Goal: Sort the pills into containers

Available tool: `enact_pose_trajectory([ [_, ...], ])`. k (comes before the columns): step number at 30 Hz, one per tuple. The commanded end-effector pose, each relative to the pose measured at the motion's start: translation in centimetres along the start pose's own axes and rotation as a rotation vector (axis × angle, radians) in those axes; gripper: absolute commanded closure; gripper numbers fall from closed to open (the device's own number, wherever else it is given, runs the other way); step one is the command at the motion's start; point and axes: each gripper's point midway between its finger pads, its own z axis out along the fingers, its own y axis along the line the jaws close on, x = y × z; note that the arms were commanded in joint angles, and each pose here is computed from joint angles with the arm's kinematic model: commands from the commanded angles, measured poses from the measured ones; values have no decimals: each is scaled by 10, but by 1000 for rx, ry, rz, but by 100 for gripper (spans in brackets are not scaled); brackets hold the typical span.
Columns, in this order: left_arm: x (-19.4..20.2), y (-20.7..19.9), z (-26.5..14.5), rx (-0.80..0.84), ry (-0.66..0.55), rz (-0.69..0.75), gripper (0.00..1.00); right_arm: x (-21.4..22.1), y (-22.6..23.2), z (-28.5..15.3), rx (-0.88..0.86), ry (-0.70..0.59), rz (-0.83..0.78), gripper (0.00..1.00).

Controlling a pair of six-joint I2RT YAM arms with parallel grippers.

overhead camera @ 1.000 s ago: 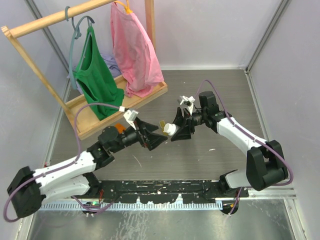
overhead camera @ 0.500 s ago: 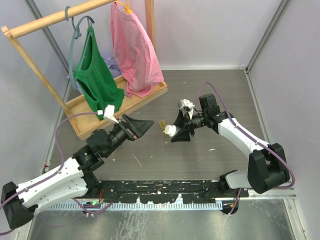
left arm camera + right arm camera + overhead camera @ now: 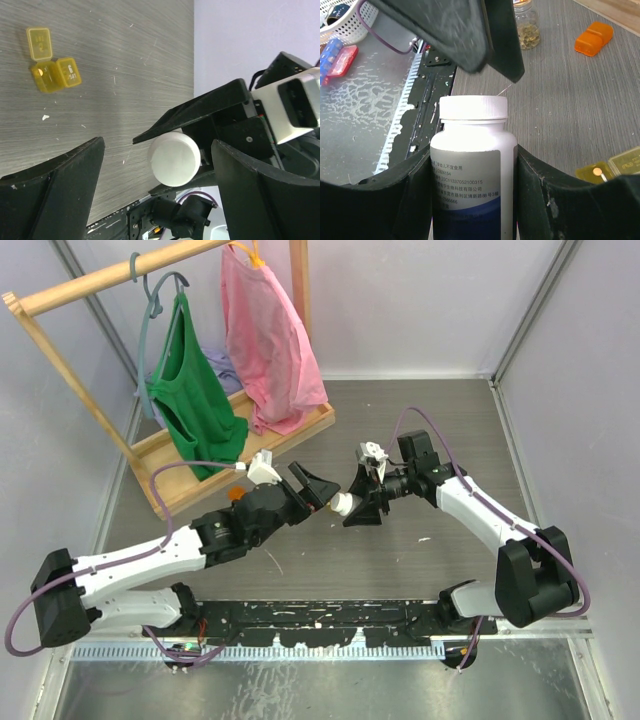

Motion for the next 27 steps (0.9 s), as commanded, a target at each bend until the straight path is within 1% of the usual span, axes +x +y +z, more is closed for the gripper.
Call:
enact_pose_trajectory([
  [1, -6, -30, 5, 69, -21, -67, 11, -24, 1, -3, -2, -23, -99, 99],
  [3, -3, -33, 8, 86, -9, -72, 16, -24, 1, -2, -3, -23, -96, 99],
  [6, 0, -37, 9, 99, 2, -76, 17, -24, 0, -3, -3, -23, -96, 99],
  [10, 2, -40, 9, 117, 6, -83, 22, -24, 0, -2, -4, -23, -96, 99],
  [21, 12, -46, 10, 139, 38, -89, 33, -24, 0, -2, -4, -22, -91, 99],
  [25, 15, -47, 11, 142, 49, -90, 38, -23, 0, -2, -2, -21, -88, 99],
  [27, 16, -47, 12, 145, 55, -91, 43, -24, 0, -2, -1, -21, -89, 99],
])
